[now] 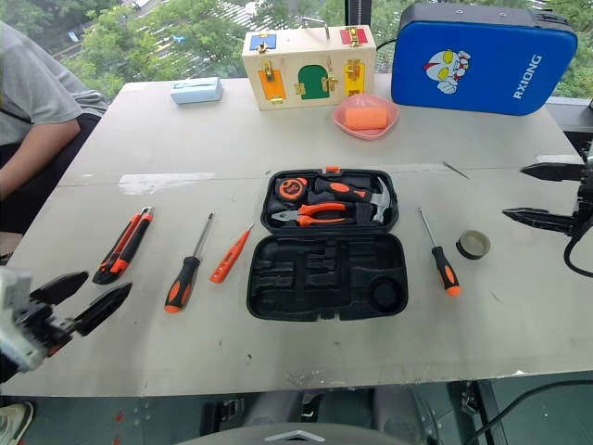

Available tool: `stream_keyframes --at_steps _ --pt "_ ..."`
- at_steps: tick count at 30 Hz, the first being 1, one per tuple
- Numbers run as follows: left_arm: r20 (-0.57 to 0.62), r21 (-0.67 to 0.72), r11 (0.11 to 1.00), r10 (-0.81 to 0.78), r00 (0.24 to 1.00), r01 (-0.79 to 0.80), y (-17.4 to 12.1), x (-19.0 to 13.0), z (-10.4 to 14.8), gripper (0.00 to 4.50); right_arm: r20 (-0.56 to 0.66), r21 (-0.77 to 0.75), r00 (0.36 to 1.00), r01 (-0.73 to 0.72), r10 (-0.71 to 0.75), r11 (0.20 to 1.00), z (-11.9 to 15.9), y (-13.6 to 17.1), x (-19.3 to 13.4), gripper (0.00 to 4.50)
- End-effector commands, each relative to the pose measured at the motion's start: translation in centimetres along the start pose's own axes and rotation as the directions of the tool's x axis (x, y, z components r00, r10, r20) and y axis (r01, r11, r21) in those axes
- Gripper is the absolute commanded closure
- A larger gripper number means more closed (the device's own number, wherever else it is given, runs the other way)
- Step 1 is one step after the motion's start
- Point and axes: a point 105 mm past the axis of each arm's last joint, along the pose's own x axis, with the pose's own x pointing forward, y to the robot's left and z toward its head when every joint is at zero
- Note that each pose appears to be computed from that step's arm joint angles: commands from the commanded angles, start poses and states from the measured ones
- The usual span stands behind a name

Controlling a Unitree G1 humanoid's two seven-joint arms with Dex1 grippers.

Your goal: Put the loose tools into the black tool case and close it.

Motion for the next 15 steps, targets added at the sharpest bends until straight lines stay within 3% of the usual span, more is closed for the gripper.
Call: stream_keyframes --at_steps 1,10,15 --pt "-0.084 -0.013 1.0 -0.01 0.996 0.009 -1.3 1.8 -0.4 0.0 0.097 -0.103 0.987 -0.122 0.132 0.987 4.5 3.7 2.2 0.07" --pt "-0.222 -0.05 0.996 0.057 0.973 -0.07 -0.9 6.1 -2.2 0.0 0.2 -0.182 0.946 -0.218 0.254 0.959 7.8 8.4 4.5 0.07" --pt "-0.295 -0.071 0.997 -0.014 0.955 -0.007 -1.8 7.5 -4.2 1.6 0.199 -0.193 0.944 -0.227 0.264 0.955 8.0 8.8 4.6 0.0"
